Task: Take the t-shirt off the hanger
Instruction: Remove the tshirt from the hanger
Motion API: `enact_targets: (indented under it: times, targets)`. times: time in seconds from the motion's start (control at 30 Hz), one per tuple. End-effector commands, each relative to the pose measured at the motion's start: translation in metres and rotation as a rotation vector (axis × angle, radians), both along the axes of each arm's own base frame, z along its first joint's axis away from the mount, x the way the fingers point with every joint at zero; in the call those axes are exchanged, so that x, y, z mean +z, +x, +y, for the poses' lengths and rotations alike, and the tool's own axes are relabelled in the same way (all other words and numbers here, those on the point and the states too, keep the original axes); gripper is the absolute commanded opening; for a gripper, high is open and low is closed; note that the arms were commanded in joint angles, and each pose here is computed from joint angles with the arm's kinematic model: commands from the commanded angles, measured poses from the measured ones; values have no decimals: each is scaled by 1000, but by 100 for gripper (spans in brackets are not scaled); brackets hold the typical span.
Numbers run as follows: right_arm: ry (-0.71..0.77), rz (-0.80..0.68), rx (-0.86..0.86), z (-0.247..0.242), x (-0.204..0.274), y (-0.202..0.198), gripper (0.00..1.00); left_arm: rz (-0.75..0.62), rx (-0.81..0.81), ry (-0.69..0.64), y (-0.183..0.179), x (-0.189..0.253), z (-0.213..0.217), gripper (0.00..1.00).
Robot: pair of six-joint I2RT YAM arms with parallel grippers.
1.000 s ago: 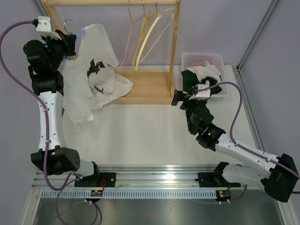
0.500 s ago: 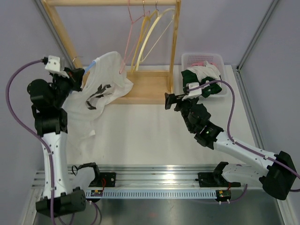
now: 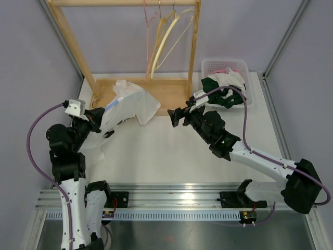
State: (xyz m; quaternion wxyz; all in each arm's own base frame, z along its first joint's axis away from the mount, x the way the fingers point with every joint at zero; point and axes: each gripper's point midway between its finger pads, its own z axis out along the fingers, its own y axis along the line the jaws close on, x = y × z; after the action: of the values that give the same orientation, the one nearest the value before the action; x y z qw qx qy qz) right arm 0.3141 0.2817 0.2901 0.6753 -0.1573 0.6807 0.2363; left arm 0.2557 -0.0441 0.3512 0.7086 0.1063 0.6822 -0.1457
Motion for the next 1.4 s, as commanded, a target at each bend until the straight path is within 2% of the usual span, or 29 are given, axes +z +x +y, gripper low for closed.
enact_targets:
  times: [0.0,0.27,0.77,1.0,1.37]
  targets:
    - [68,-64,94,22,28,-1,98,-120,21,-2,-1,17,3,0]
    - [132,-103,214,66,30,-5,95,-65,-50,-6,4,-6,-7,0]
    - [185,-107,205,98,28,-7,95,-75,-96,4,7,-9,-13,0]
    - [214,-84,164,93,5,-9,95,-76,-128,-2,6,-12,-17,0]
    - [236,-103,181,134,0,-14,95,-80,-137,0,4,-12,-19,0]
